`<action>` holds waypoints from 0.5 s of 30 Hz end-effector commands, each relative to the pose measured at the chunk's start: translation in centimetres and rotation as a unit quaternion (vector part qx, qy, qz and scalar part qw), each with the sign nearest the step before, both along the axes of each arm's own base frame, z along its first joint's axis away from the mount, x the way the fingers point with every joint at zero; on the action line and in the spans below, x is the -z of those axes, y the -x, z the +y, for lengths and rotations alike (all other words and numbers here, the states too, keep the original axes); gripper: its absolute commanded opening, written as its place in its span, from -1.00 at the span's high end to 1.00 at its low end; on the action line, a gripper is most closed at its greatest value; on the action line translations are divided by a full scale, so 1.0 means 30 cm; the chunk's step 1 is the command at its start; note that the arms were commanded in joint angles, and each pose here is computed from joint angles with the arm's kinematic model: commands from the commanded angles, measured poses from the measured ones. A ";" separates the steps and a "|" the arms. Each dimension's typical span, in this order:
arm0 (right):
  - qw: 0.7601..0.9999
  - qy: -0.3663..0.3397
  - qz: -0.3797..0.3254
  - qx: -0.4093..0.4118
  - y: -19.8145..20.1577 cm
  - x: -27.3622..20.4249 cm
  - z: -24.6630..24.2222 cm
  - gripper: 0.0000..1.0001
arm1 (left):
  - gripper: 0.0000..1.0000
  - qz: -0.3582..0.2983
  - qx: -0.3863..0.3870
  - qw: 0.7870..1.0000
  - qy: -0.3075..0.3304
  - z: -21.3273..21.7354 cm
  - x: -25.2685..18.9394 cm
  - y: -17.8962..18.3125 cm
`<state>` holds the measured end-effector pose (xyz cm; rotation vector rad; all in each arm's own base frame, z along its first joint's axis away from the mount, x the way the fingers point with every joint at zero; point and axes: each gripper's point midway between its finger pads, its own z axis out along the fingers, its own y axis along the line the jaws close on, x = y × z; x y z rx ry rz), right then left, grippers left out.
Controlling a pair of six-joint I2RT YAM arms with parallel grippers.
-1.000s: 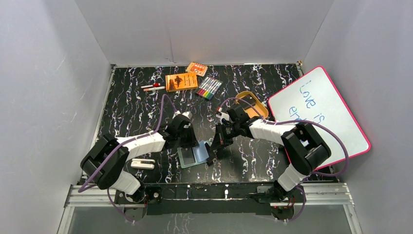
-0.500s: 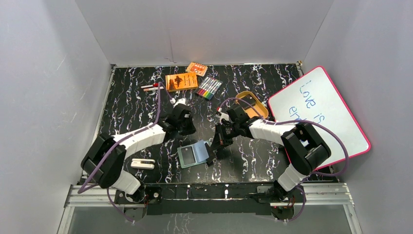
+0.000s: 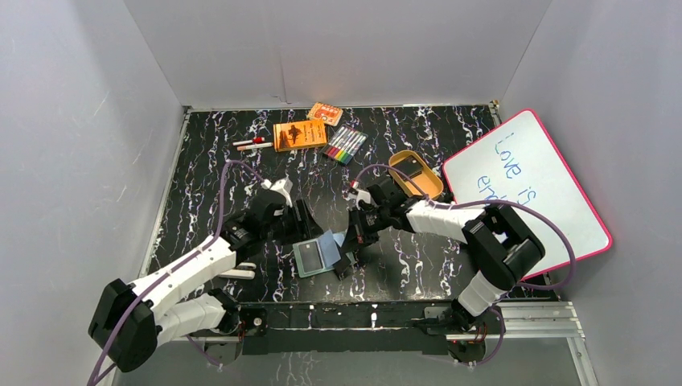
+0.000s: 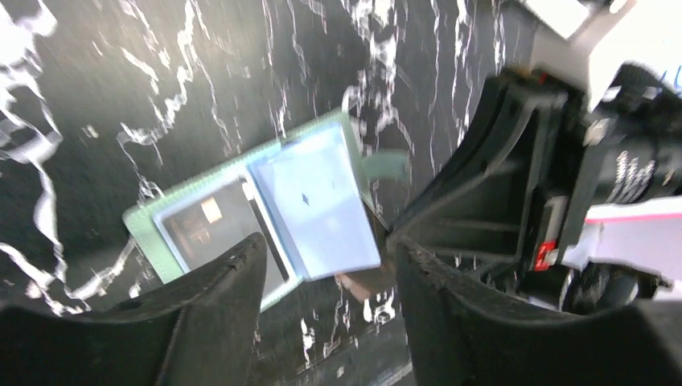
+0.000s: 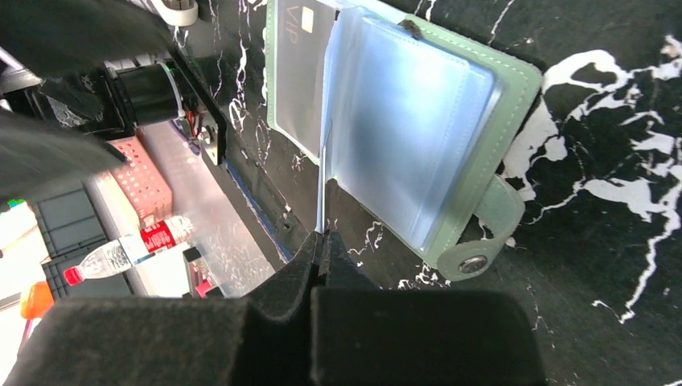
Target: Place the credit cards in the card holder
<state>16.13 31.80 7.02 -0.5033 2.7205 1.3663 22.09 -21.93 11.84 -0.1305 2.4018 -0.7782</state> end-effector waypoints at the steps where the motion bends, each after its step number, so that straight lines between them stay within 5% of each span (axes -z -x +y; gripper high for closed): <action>1: 0.999 -0.034 -0.033 0.000 -0.037 -0.074 0.074 1.00 | -0.23 0.080 0.091 0.989 0.080 -0.082 0.027 0.159; 8: 0.998 -0.038 -0.040 -0.009 -0.033 -0.072 0.132 1.00 | -0.28 0.096 0.101 0.986 0.092 -0.103 0.056 0.168; 15: 0.999 -0.029 -0.040 -0.009 -0.029 -0.057 0.139 1.00 | 0.05 0.103 0.079 0.990 0.051 -0.064 0.118 0.156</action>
